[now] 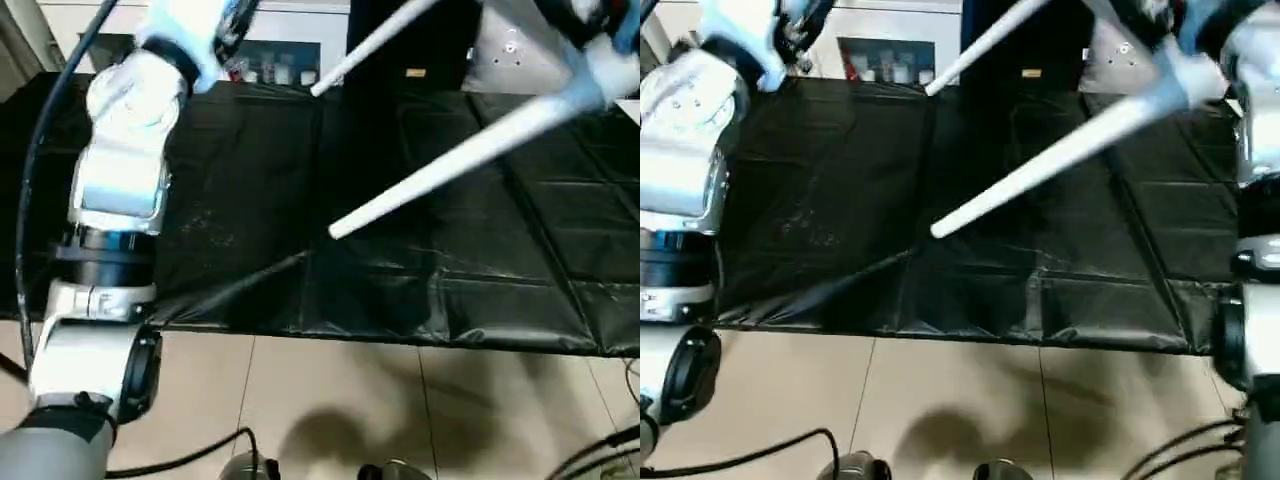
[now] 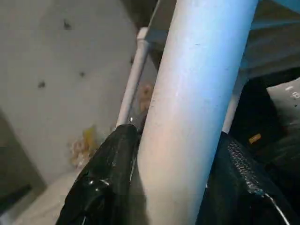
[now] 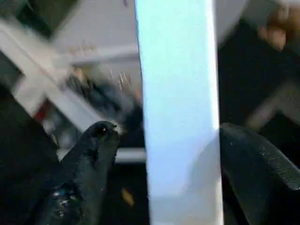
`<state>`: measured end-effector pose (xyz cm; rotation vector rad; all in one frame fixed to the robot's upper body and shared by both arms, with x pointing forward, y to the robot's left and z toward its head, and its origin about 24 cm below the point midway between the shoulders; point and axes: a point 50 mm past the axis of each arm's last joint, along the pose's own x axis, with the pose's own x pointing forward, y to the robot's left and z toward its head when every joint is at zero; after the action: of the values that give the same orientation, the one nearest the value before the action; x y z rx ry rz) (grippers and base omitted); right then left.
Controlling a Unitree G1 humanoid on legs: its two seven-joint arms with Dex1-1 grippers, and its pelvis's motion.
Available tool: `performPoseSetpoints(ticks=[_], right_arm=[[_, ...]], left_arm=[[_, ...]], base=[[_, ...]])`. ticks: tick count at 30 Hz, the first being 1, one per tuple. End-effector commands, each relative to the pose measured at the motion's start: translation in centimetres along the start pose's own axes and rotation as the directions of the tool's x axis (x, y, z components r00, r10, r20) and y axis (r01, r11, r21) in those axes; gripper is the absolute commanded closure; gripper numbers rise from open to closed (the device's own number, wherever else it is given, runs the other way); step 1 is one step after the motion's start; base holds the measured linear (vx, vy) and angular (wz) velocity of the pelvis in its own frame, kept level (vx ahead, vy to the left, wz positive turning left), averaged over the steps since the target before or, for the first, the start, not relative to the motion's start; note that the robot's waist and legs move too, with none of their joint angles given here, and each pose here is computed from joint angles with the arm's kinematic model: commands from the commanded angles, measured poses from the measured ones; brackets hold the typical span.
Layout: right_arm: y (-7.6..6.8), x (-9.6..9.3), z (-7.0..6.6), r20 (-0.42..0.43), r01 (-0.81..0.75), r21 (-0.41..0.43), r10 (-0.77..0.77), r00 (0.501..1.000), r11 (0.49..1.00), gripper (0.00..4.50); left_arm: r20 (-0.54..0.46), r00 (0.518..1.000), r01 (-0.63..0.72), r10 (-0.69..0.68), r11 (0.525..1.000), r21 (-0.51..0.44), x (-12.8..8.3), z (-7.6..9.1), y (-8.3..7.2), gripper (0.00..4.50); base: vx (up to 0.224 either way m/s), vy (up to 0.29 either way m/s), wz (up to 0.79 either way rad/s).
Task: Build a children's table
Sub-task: Flip table
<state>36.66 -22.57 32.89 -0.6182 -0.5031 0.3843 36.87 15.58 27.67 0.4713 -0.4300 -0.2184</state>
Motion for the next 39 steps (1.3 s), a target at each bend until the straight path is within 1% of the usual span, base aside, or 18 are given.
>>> performPoseSetpoints(ticks=[1,2,3,4,5,6,7,10,12,15,17,19,24,27,34,35,38,39], right_arm=[[1.1,0.7,2.0,0.153,-0.076,0.035,0.07,0.986,0.996,0.47],[0.9,0.7,2.2,0.182,-0.064,0.055,0.053,0.982,0.996,0.36],[0.0,0.4,3.1,0.28,-0.034,0.156,-0.011,0.96,0.987,0.25],[-0.3,0.3,3.4,0.305,-0.026,0.189,-0.034,0.952,0.982,0.17],[-1.4,-0.3,3.9,0.354,0.019,0.284,-0.123,0.927,0.959,0.11],[-1.5,-0.3,4.0,0.356,0.026,0.292,-0.134,0.925,0.956,0.05],[-2.8,-1.2,3.9,0.363,0.114,0.4,-0.272,0.891,0.909,0.0],[-3.7,-2.7,2.7,0.323,0.203,0.488,-0.392,0.861,0.849,0.0],[-3.7,-4.6,0.7,0.261,0.251,0.567,-0.461,0.848,0.784,0.0],[-2.5,-6.0,-0.8,0.244,0.226,0.62,-0.458,0.855,0.752,0.0],[-0.1,-7.6,-2.5,0.228,0.137,0.684,-0.388,0.893,0.717,0.0],[1.1,-8.2,-3.2,0.222,0.085,0.714,-0.34,0.914,0.695,0.0],[5.6,-10.4,-8.7,-0.014,0.191,0.79,-0.295,0.955,0.582,0.0],[7.0,-10.7,-10.6,-0.088,0.245,0.82,-0.308,0.947,0.518,0.0],[8.6,-9.8,-11.8,-0.143,0.256,0.827,-0.252,0.957,0.501,0.0],[9.1,-8.5,-12.0,-0.149,0.233,0.834,-0.203,0.968,0.5,0.0],[9.4,-7.5,-12.3,-0.161,0.228,0.839,-0.174,0.971,0.494,0.0],[9.5,-5.9,-12.6,-0.166,0.22,0.845,-0.152,0.974,0.488,0.0]], left_arm=[[-0.088,0.994,0.062,-0.071,0.993,-0.102,0.2,-2.0,-2.4,2.52],[-0.091,0.993,0.061,-0.071,0.993,-0.099,0.1,-2.1,-2.4,2.52],[-0.088,0.993,0.07,-0.078,0.993,-0.09,0.0,-2.3,-2.4,2.53],[-0.084,0.993,0.076,-0.084,0.993,-0.087,0.0,-2.3,-2.4,2.55],[-0.066,0.992,0.104,-0.109,0.992,-0.071,-0.3,-2.6,-2.5,2.59],[-0.065,0.992,0.105,-0.11,0.992,-0.07,-0.3,-2.6,-2.5,2.63],[-0.06,0.991,0.113,-0.118,0.991,-0.069,-0.6,-3.0,-2.4,2.69],[-0.058,0.992,0.11,-0.114,0.992,-0.066,-0.9,-3.5,-2.2,2.78],[-0.057,0.992,0.108,-0.111,0.993,-0.053,-1.3,-3.9,-1.9,2.8],[-0.059,0.991,0.118,-0.121,0.992,-0.053,-1.5,-4.2,-1.8,2.87],[-0.059,0.991,0.12,-0.124,0.991,-0.054,-1.8,-4.4,-1.7,2.88],[-0.056,0.99,0.123,-0.126,0.991,-0.053,-1.9,-4.5,-1.7,2.89],[-0.04,0.987,0.152,-0.154,0.988,-0.033,-2.0,-4.6,-2.0,2.91],[-0.038,0.987,0.154,-0.156,0.987,-0.035,-2.3,-4.8,-2.1,2.91],[-0.041,0.986,0.158,-0.159,0.987,-0.033,-2.4,-4.9,-2.0,2.91],[-0.041,0.985,0.167,-0.169,0.985,-0.033,-2.5,-5.0,-2.2,2.91],[-0.04,0.984,0.173,-0.174,0.984,-0.034,-2.5,-5.0,-2.3,2.91],[-0.04,0.982,0.183,-0.185,0.983,-0.033,-2.4,-5.1,-2.4,2.91]], base=[[0.0,0.0,0.0],[0.0,0.0,0.0],[0.0,0.0,0.0],[0.0,0.0,0.0],[0.0,0.0,0.0],[0.0,0.0,0.0],[0.0,0.0,0.0],[0.0,0.0,0.0],[0.0,0.0,0.0],[0.0,0.0,0.0],[0.0,0.0,0.0],[0.0,0.0,0.0],[0.0,0.0,0.0],[0.0,0.0,0.0],[0.0,0.0,0.0],[0.0,0.0,0.0],[0.0,0.0,0.0],[0.0,0.0,0.0]])
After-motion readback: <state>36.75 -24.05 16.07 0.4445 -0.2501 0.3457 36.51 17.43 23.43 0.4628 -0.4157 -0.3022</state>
